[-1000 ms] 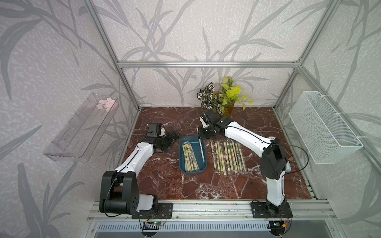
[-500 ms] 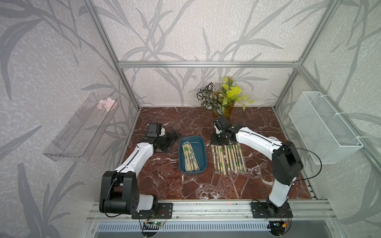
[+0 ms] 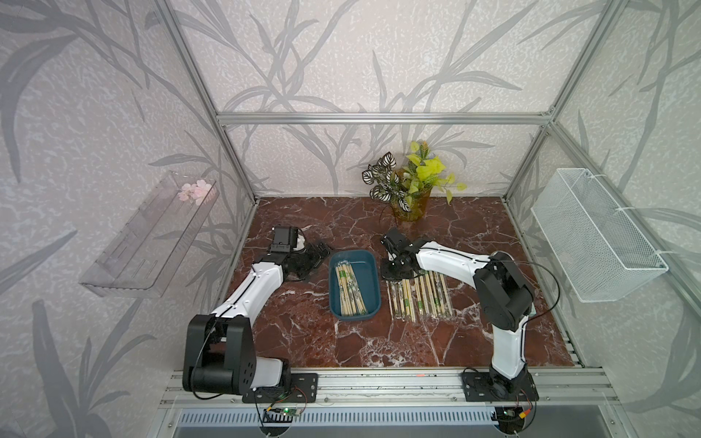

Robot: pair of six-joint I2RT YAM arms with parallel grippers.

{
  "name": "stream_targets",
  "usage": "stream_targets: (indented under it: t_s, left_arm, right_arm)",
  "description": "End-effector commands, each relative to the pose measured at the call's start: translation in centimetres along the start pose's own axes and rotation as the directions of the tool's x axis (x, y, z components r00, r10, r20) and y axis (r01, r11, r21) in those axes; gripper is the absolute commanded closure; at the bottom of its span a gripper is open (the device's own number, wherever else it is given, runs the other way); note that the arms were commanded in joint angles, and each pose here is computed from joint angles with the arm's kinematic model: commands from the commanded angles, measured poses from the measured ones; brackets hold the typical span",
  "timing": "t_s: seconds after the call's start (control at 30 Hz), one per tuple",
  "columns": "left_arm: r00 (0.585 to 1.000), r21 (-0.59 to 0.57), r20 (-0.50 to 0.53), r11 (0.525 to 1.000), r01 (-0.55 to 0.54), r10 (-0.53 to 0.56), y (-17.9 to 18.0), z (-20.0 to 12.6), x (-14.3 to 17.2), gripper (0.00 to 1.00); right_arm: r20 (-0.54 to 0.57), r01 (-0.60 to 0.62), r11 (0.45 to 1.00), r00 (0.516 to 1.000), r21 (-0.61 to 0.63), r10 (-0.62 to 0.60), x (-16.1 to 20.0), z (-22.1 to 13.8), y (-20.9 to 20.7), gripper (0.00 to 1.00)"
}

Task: Take the paired disposable chopsticks out of the storage box
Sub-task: Place the paired disposable chopsticks at the center of the board, then pick up the paired disposable chopsticks from the storage box.

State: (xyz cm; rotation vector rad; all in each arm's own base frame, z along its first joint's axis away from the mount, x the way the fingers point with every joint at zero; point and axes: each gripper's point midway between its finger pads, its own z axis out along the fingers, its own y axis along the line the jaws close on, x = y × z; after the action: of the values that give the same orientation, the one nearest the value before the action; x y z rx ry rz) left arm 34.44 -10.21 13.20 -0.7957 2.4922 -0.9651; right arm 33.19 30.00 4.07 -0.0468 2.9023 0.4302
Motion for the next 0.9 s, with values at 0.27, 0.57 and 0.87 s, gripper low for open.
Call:
stream_targets:
  t_s: [0.27,0.57,0.87]
  left_arm:
    - [0.999,0.023,-0.01,0.999,-0.037,0.037,-1.1,-0.4,0.0,0.0]
    - [0.999,0.006,-0.01,0.999,-0.041,0.042,-0.5,-0.4,0.1,0.0]
    - [0.999,-0.038,-0.004,0.999,-0.035,0.035,0.4,-0.4,-0.4,0.0]
  right_arm:
    - [0.063,0.018,0.998,0.998,-0.061,-0.014,-1.5,-3.8,1.7,0.63]
    - [0.063,0.093,0.957,0.995,-0.277,-0.079,-1.7,-8.4,7.7,0.62]
    - [0.014,0.237,0.934,0.97,-0.268,-0.243,0.4,-6.3,12.5,0.62]
